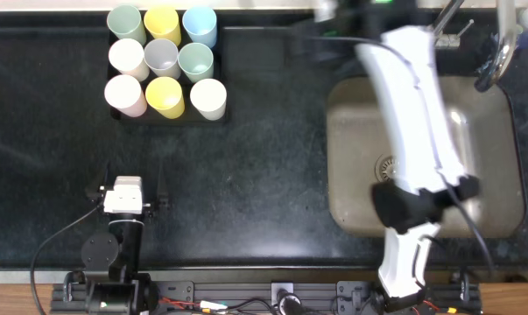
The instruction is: Store Cups
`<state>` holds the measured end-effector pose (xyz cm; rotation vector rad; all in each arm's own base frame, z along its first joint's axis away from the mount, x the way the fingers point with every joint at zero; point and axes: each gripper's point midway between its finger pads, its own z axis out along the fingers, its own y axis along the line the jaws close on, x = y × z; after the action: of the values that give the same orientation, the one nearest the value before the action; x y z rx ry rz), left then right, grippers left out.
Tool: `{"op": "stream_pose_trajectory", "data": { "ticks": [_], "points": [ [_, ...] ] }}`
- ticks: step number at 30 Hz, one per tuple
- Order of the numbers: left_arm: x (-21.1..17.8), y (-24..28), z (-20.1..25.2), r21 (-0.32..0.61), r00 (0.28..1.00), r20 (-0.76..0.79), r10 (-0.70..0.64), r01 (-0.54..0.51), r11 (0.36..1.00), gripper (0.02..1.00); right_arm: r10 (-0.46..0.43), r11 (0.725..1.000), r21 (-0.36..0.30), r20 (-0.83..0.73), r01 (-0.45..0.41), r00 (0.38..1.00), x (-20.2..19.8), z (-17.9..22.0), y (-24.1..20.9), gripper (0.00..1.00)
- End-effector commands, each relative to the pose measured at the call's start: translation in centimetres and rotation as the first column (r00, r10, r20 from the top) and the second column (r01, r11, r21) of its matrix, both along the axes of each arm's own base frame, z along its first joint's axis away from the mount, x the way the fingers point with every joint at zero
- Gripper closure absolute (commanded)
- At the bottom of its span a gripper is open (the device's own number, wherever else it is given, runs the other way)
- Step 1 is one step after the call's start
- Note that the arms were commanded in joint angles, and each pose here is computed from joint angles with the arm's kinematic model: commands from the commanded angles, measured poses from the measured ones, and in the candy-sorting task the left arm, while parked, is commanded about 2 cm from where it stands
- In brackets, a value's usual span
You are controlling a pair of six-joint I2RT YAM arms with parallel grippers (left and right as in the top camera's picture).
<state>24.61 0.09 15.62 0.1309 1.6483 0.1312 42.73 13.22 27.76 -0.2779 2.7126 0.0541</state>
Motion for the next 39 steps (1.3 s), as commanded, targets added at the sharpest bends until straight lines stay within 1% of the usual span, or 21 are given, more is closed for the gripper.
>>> {"op": "stream_pose_trajectory", "data": {
  "ticks": [1, 3, 4, 6, 7, 10, 11, 12, 13, 15, 17, 18, 19, 23, 26, 29, 31, 33, 35, 36, 39],
  "points": [
    [0.0, 0.1, 0.0, 0.014, 1.0, 0.003, -0.002, 0.001, 1.0, 0.018, -0.237, 0.971, -0.047, -0.102, 0.233, 0.966, -4.7, -0.9, -7.1, 0.003],
    [0.0, 0.1, 0.0, 0.014, 1.0, 0.003, -0.002, 0.001, 1.0, 0.018, -0.279, 0.96, -0.011, -0.178, 0.281, 0.944, -8.6, -2.1, -8.6, 0.003],
    [0.0, 0.1, 0.0, 0.014, 1.0, 0.003, -0.002, 0.001, 1.0, 0.018, -0.309, 0.949, 0.006, -0.163, 0.314, 0.937, -11.0, -3.3, -10.0, 0.003],
    [0.0, 0.1, 0.0, 0.014, 1.0, 0.003, -0.002, 0.001, 1.0, 0.018, -0.308, 0.95, 0.031, -0.057, 0.31, 0.95, -12.1, -4.8, -11.5, 0.003],
    [0.0, 0.1, 0.0, 0.014, 1.0, 0.003, -0.002, 0.001, 1.0, 0.018, -0.312, 0.949, 0.059, 0.036, 0.31, 0.949, -12.2, -5.5, -12.2, 0.003],
    [0.0, 0.1, 0.0, 0.014, 1.0, 0.003, -0.002, 0.001, 1.0, 0.018, -0.32, 0.947, 0.129, 0.325, 0.294, 0.89, -12.2, -5.9, -13.8, 0.003],
    [0.0, 0.1, 0.0, 0.014, 1.0, 0.003, -0.002, 0.001, 1.0, 0.018, -0.315, 0.949, 0.149, 0.444, 0.277, 0.839, -12.4, -5.5, -14.3, 0.003],
    [0.0, 0.1, 0.0, 0.014, 1.0, 0.003, -0.002, 0.001, 1.0, 0.018, -0.298, 0.954, 0.147, 0.535, 0.26, 0.791, -12.7, -5.0, -14.7, 0.003],
    [0.0, 0.1, 0.0, 0.014, 1.0, 0.003, -0.002, 0.001, 1.0, 0.018, -0.278, 0.96, 0.138, 0.593, 0.244, 0.756, -12.9, -4.6, -14.8, 0.003],
    [0.0, 0.1, 0.0, 0.014, 1.0, 0.003, -0.002, 0.001, 1.0, 0.018, -0.229, 0.971, 0.123, 0.715, 0.205, 0.66, -13.8, -3.5, -14.8, 0.003],
    [0.0, 0.1, 0.0, 0.014, 1.0, 0.003, -0.002, 0.002, 1.0, 0.018, -0.213, 0.975, 0.142, 0.811, 0.17, 0.545, -14.8, -2.4, -14.6, 0.003],
    [0.0, 0.1, 0.0, 0.014, 1.0, 0.003, -0.002, 0.002, 1.0, 0.018, -0.21, 0.976, 0.149, 0.834, 0.157, 0.511, -15.2, -2.1, -14.5, 0.003],
    [0.0, 0.1, 0.0, 0.014, 1.0, 0.003, -0.002, 0.001, 1.0, 0.018, -0.2, 0.979, 0.161, 0.874, 0.124, 0.443, -15.9, -1.6, -14.1, 0.003],
    [0.0, 0.1, 0.0, 0.014, 1.0, 0.003, -0.002, 0.002, 1.0, 0.018, -0.178, 0.984, 0.172, 0.952, 0.046, 0.25, -17.7, -1.2, -13.3, 0.003],
    [0.0, 0.1, 0.0, 0.014, 1.0, 0.003, -0.002, 0.001, 1.0, 0.018, -0.174, 0.985, 0.172, 0.97, 0.027, 0.169, -18.6, -2.3, -13.2, 0.003],
    [0.0, 0.1, 0.0, 0.014, 1.0, 0.003, -0.002, 0.001, 1.0, 0.018, -0.175, 0.985, 0.172, 0.97, 0.031, 0.168, -18.7, -4.3, -13.3, 0.003],
    [0.0, 0.1, 0.0, 0.014, 1.0, 0.003, -0.002, 0.001, 1.0, 0.018, -0.178, 0.984, 0.171, 0.951, 0.049, 0.252, -18.4, -6.5, -13.3, 0.003],
    [0.0, 0.1, 0.0, 0.014, 1.0, 0.003, -0.002, 0.001, 1.0, 0.018, -0.18, 0.984, 0.17, 0.933, 0.059, 0.31, -18.2, -8.0, -13.3, 0.003],
    [0.0, 0.1, 0.0, 0.014, 1.0, 0.003, -0.002, 0.001, 1.0, 0.02, -0.182, 0.983, 0.166, 0.902, 0.074, 0.391, -18.1, -10.1, -13.3, 0.003],
    [0.0, 0.1, 0.0, 0.014, 1.0, 0.003, -0.002, 0.002, 1.0, 0.018, -0.184, 0.983, 0.165, 0.893, 0.082, 0.411, -18.0, -10.7, -13.4, 0.003],
    [0.0, 0.1, 0.0, 0.014, 1.0, 0.003, -0.002, 0.002, 1.0, 0.018, -0.185, 0.983, 0.165, 0.886, 0.084, 0.426, -17.9, -11.0, -13.4, 0.003]
  ]
}}
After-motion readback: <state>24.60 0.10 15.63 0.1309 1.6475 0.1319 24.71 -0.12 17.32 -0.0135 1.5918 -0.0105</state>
